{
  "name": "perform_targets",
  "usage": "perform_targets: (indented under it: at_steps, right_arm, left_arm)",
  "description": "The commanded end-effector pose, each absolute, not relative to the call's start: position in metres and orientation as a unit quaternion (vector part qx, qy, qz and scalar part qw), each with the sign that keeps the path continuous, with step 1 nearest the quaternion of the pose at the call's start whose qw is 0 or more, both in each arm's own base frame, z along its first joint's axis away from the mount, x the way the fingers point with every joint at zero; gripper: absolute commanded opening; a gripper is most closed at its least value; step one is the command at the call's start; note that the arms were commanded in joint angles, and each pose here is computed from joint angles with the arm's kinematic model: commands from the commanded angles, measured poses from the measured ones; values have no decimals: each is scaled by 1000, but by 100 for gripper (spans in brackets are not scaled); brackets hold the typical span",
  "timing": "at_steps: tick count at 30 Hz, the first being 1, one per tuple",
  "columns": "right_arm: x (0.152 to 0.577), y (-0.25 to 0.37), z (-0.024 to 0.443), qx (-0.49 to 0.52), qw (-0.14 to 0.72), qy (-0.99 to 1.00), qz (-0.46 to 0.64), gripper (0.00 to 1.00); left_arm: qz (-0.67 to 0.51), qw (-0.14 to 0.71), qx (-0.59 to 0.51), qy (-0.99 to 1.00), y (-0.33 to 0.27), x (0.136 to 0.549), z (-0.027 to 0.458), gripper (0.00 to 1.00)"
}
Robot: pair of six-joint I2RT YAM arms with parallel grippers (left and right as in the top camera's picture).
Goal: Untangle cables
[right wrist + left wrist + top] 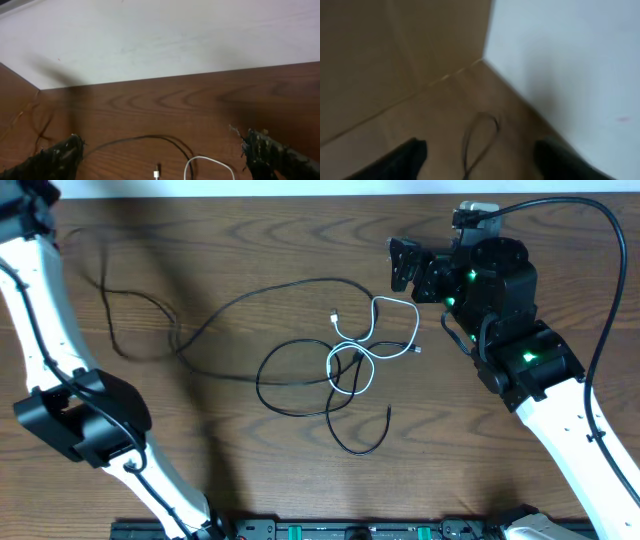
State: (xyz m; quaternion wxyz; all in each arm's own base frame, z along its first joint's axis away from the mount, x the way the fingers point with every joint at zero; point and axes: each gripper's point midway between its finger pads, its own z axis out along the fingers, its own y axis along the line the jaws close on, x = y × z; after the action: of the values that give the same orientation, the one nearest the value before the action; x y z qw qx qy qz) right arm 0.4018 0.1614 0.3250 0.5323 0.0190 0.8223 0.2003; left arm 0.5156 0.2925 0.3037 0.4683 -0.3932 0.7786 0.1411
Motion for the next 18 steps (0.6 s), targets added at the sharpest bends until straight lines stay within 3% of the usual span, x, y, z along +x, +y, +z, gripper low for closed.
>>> perform_targets:
  at_steps: [1,4,9,12,18]
  right_arm:
    - [404,161,327,14,536,822,193,99]
    - [404,161,326,13,534,822,195,99]
    - [402,161,321,13,526,829,191,99]
    - [400,160,314,12,514,837,186,99]
    - [398,161,313,9,510,839,189,99]
  left_arm:
    - [166,438,-390,793,306,500,293,79]
    - [135,414,-380,816,293,498,280,86]
    - [-23,348,-329,878,225,501,247,89]
    - [-95,249,-324,908,182,476,211,89]
    - [-130,99,-321,933,127,431,160,89]
